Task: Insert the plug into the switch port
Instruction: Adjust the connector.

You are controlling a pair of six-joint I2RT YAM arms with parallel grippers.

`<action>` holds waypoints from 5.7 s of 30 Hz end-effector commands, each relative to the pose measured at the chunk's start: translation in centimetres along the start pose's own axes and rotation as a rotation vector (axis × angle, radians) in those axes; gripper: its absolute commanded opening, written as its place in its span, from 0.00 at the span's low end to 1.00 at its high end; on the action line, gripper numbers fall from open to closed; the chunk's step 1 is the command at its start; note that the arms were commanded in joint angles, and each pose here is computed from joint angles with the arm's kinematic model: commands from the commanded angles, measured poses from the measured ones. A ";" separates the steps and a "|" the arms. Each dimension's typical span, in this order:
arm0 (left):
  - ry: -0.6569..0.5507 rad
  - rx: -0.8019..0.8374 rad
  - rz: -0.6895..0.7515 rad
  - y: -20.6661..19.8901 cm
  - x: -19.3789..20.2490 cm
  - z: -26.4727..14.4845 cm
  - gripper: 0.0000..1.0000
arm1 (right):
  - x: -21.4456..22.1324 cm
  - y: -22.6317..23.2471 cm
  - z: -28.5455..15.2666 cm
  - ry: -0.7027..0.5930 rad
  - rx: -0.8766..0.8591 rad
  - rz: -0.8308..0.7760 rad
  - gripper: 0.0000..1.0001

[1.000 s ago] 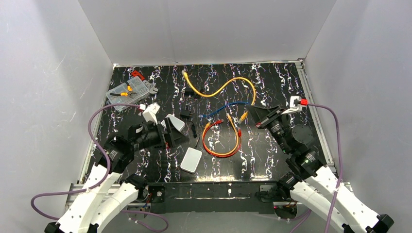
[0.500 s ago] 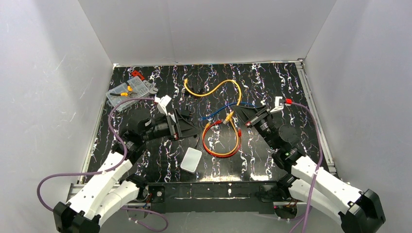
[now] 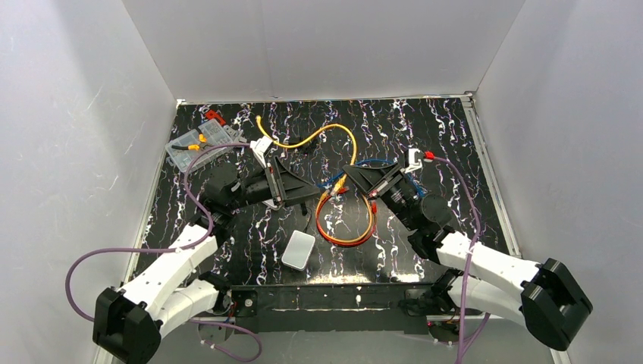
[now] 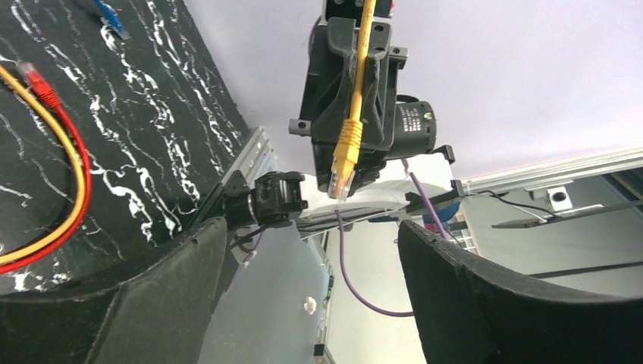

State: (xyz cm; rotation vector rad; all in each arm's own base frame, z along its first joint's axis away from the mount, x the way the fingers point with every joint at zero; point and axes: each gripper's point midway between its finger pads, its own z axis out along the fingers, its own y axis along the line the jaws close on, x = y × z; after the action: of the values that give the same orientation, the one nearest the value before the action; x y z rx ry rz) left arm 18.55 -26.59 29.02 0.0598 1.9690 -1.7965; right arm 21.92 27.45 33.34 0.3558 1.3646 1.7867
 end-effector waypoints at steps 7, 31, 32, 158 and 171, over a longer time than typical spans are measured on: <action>0.071 0.132 -0.004 -2.3 0.6 0.4 0.65 | -0.3 7.0 1.7 -0.002 -0.266 0.072 0.01; 0.118 0.193 0.018 -4.1 1.0 0.6 0.43 | 2.2 5.9 3.1 0.101 -0.291 0.160 0.01; 0.118 0.194 0.020 -4.1 1.0 0.6 0.43 | 2.3 5.8 3.1 0.104 -0.292 0.165 0.01; 0.867 -0.114 0.130 0.3 16.8 -6.6 0.00 | 18.6 0.9 -11.9 0.930 -0.767 -1.626 0.41; 0.874 -0.099 0.131 0.2 17.1 -6.7 0.00 | 18.6 0.8 -11.8 0.923 -0.760 -1.634 0.25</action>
State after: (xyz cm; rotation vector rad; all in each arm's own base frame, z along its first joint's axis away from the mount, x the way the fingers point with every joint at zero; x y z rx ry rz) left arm 2.08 -25.13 22.00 1.0369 2.5631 -1.6724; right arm 2.44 33.13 23.35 -1.7289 0.8011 0.7588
